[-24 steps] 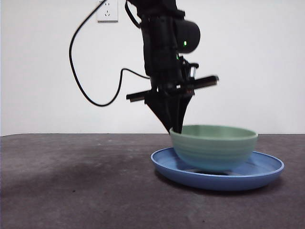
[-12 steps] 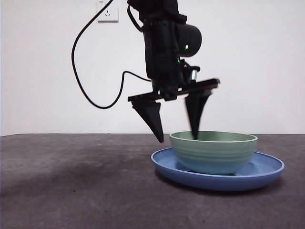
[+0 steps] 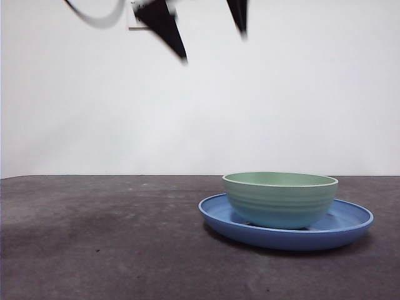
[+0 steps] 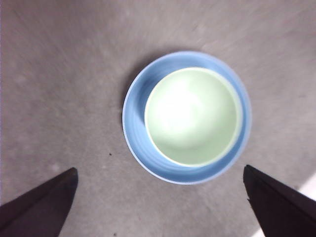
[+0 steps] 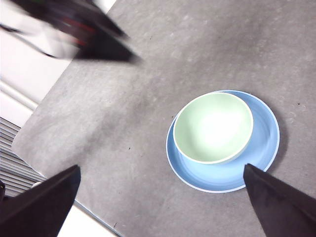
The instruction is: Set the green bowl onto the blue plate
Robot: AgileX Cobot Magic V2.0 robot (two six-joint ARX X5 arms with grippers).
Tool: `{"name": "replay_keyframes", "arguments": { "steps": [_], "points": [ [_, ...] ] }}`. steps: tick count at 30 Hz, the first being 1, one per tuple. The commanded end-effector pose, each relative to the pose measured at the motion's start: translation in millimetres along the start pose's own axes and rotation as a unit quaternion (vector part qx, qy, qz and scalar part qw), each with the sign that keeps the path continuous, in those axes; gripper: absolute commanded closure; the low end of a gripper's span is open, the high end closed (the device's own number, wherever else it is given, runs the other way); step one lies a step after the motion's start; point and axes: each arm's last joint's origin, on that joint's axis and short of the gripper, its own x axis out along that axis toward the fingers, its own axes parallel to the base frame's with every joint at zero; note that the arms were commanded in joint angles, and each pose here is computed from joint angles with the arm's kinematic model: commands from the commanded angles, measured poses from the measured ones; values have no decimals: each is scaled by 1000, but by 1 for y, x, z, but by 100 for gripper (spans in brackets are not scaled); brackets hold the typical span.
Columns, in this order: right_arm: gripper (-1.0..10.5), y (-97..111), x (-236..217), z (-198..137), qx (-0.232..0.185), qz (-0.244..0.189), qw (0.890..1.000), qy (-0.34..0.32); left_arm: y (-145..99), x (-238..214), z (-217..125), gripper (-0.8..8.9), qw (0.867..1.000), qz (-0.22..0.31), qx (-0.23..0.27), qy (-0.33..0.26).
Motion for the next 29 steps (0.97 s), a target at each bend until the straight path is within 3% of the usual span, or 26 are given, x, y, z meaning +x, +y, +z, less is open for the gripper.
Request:
{"name": "replay_keyframes", "arguments": {
  "steps": [1, 4, 10, 21, 29],
  "points": [
    [329, 3, -3, 3, -7, 4, 1000, -5, -5, -36, -18, 185, 1000, -3, 21, -14],
    [329, 3, -3, 2, -4, 3, 1000, -1, -6, -77, -51, 188, 999, -5, 35, -38],
    [329, 2, -2, 1, -1, 3, 1000, 3, -2, -105, -115, 188, 996, -6, 51, -70],
    [329, 2, -1, 1, 4, 2, 1000, 8, 10, -101, -235, 188, 976, -16, 50, -209],
    [329, 0, 0, 2, 8, 1, 1000, 13, 16, -89, -290, 188, 971, -26, 22, -237]
  ]
}}
